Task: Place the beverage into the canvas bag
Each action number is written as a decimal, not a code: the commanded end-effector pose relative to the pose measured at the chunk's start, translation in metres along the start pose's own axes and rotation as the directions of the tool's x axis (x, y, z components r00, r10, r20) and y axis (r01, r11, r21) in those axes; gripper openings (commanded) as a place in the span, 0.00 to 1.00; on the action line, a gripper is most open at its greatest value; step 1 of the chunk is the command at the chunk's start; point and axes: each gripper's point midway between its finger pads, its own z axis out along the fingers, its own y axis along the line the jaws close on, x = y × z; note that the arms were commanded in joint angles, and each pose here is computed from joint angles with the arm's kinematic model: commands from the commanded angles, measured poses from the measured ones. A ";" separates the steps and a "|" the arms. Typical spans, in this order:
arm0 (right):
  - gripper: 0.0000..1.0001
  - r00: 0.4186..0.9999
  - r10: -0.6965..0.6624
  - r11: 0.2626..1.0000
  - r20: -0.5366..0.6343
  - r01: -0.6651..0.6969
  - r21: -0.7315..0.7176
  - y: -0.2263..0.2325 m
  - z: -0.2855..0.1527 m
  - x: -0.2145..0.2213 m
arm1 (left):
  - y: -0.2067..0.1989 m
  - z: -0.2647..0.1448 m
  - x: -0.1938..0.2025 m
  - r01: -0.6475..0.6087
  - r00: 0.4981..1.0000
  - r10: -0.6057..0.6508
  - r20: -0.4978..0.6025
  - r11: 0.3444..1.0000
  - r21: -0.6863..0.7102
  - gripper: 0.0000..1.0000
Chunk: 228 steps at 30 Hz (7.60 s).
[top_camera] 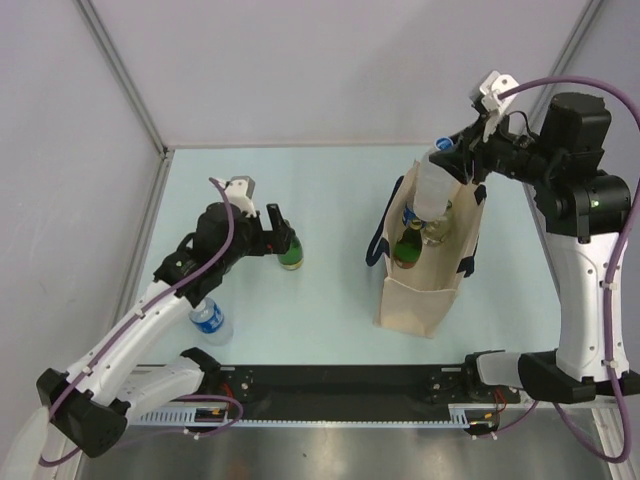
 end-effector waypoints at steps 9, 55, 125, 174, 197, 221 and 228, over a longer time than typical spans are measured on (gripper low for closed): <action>0.00 0.998 0.050 0.992 -0.044 -0.045 0.118 -0.024 -0.022 0.063 | -0.009 0.007 -0.010 -0.021 1.000 0.020 0.015 0.999 0.042 1.00; 0.37 0.948 0.083 0.996 -0.306 -0.072 0.048 -0.019 0.017 0.300 | -0.006 0.043 -0.011 0.001 0.999 -0.001 -0.042 1.000 -0.001 1.00; 0.86 0.978 0.199 0.963 -0.069 -0.208 -0.172 0.038 0.009 0.149 | -0.057 0.029 -0.064 -0.308 0.947 0.311 -0.080 0.950 0.041 0.00; 0.83 0.999 0.044 0.998 0.000 -0.044 -0.042 0.206 0.221 0.128 | -0.107 -0.033 -0.096 0.249 0.968 -0.238 -0.084 0.955 0.159 0.00; 0.01 1.000 -0.012 0.994 0.014 0.013 -0.108 0.213 0.216 0.116 | -0.101 -0.035 -0.106 0.297 0.954 -0.297 -0.027 0.940 0.167 0.18; 0.00 0.981 0.193 0.967 0.015 -0.188 -0.169 0.176 0.194 0.080 | -0.067 -0.049 -0.123 0.352 0.922 -0.367 0.126 0.927 0.131 0.65; 0.00 0.974 0.225 0.961 -0.007 -0.223 -0.163 0.162 0.182 0.083 | -0.055 -0.046 -0.111 0.333 0.930 -0.345 0.130 0.937 0.104 0.66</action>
